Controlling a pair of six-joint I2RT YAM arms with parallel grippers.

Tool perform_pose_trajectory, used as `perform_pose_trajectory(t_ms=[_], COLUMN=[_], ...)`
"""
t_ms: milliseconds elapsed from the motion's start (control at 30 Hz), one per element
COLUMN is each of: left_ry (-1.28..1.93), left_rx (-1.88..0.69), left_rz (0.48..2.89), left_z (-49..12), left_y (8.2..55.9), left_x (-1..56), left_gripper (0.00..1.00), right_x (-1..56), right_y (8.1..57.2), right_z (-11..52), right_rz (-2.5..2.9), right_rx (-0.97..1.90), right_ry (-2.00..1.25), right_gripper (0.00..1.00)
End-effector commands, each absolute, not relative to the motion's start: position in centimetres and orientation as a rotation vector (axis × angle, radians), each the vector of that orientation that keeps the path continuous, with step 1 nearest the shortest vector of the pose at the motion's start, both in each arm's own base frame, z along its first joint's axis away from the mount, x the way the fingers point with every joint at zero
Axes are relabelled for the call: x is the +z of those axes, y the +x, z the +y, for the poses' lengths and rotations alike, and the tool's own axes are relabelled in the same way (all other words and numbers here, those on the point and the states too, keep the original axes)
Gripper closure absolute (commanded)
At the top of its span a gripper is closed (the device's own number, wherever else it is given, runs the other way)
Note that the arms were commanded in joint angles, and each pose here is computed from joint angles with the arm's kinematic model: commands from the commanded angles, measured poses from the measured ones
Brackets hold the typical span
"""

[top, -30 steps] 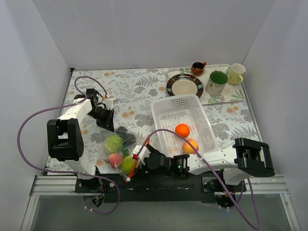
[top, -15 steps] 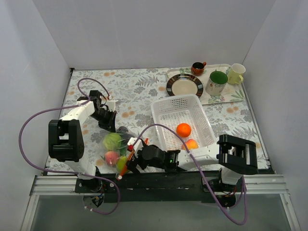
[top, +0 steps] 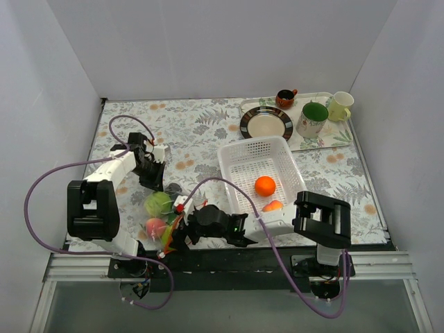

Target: Open the zip-top bag and remove the fake food

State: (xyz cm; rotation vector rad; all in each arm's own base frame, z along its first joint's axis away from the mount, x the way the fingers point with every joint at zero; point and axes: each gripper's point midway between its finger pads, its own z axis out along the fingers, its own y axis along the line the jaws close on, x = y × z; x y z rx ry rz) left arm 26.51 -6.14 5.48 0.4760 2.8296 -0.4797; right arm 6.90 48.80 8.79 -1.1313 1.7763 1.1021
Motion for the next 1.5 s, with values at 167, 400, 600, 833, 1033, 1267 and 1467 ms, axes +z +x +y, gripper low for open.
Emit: perform_pose_trajectory(t_ms=[167,400,600,833,1033,1267,1467], left_ry=[0.443,0.457,0.465,0.463,0.486,0.525,0.49], left_rx=[-0.378,-0.338,-0.297,-0.379,-0.297,-0.316,-0.414], left_rz=[2.816,2.802,2.744,2.694,2.759,2.862,2.869], left_z=[-5.7,-5.3,-5.2,-6.4,-4.8,-3.2,-4.3], left_y=[26.8,27.2,30.8,32.9,28.8,23.3,23.2], left_x=[6.1,6.6,9.1,13.4,10.6,8.0,6.9], left_gripper=[1.0,1.0,1.0,0.78,0.31,0.37,0.73], right_x=[9.4,4.5,4.7,4.5,1.9,0.7,3.5], right_y=[6.6,9.0,13.8,16.2,16.8,17.1,15.9], right_z=[51.7,49.8,46.6,45.7,45.1,45.4,45.2], right_rz=[1.725,1.874,1.951,2.018,2.115,2.157,2.073], right_rx=[1.081,0.866,0.785,0.743,0.679,0.647,0.762], right_ry=[-1.14,-1.121,-0.96,-0.917,-0.857,-0.834,-0.83], right_gripper=[0.02,0.14,0.28,0.39,0.48,0.5,0.54])
